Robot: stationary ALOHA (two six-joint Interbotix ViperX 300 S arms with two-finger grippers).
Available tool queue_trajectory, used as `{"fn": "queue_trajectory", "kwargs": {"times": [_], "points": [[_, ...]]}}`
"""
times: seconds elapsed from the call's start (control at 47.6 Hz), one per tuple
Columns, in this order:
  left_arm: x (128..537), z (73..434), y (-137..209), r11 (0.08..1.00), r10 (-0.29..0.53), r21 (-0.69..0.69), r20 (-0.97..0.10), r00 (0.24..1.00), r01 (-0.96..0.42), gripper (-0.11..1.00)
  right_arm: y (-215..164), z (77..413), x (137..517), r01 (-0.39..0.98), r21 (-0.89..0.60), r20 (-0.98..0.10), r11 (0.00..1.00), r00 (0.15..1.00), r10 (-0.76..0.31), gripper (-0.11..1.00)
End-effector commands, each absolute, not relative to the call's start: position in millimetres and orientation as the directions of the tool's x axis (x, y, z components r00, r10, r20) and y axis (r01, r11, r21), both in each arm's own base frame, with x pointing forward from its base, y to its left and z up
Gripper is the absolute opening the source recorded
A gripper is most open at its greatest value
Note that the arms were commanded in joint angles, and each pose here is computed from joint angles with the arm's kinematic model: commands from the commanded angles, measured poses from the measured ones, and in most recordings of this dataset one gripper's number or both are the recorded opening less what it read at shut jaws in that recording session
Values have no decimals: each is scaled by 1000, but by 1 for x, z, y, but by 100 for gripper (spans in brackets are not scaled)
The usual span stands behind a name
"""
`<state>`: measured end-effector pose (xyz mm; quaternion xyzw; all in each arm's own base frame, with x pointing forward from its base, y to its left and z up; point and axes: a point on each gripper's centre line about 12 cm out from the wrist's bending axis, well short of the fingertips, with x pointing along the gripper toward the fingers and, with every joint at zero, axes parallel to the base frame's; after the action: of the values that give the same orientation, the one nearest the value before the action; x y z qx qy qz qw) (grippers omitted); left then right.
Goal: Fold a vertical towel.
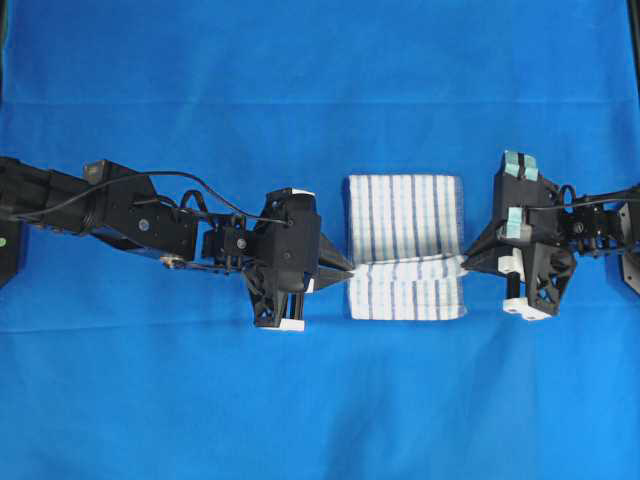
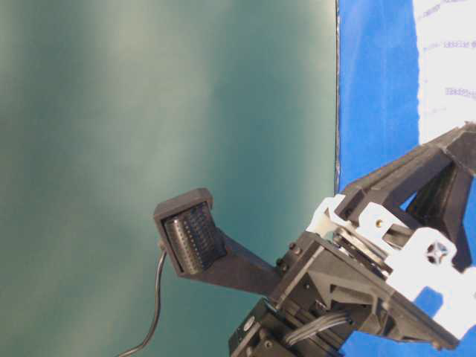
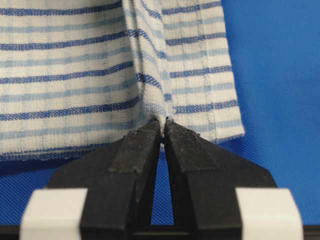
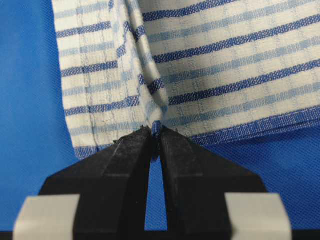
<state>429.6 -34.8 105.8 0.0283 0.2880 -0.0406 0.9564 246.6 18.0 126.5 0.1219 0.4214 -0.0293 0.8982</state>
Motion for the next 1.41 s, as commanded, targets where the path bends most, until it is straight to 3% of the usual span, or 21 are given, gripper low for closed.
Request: {"fn": "queue_trajectory", "kwargs": {"times": [0.0, 0.084, 0.147, 0.315, 0.378, 0.567, 0.883, 1.114, 1.387], "points": [[434, 118, -37, 995, -66, 31, -522, 850, 97, 4, 20, 132, 252, 147, 202, -745, 968, 665, 55, 8], [435, 119, -38, 995, -68, 32, -517, 853, 98, 5, 21, 132, 253, 144, 203, -744, 968, 666, 57, 9], [436, 120, -37, 995, -67, 30, -510, 857, 95, 15, 23, 132, 254, 135, 204, -743, 970, 666, 63, 13], [437, 123, -40, 994, -72, 29, -504, 861, 101, 64, 33, 135, 255, 98, 205, -739, 974, 668, 88, 62], [437, 126, -41, 994, -75, 26, -501, 862, 102, 73, 35, 138, 255, 90, 208, -733, 974, 674, 95, 67], [429, 147, -45, 994, -85, 19, -493, 866, 108, 69, 40, 163, 257, 58, 222, -693, 973, 712, 116, 62], [392, 233, -54, 990, -123, 20, -407, 905, 143, 69, 37, 231, 248, -9, 215, -538, 977, 834, 126, 62], [351, 268, -48, 990, -127, 20, -318, 939, 141, 69, 24, 277, 220, -25, 171, -405, 985, 910, 93, 62], [286, 289, -37, 991, -122, 22, -215, 969, 130, 69, 12, 311, 180, -10, 100, -332, 995, 942, 43, 62]]}}
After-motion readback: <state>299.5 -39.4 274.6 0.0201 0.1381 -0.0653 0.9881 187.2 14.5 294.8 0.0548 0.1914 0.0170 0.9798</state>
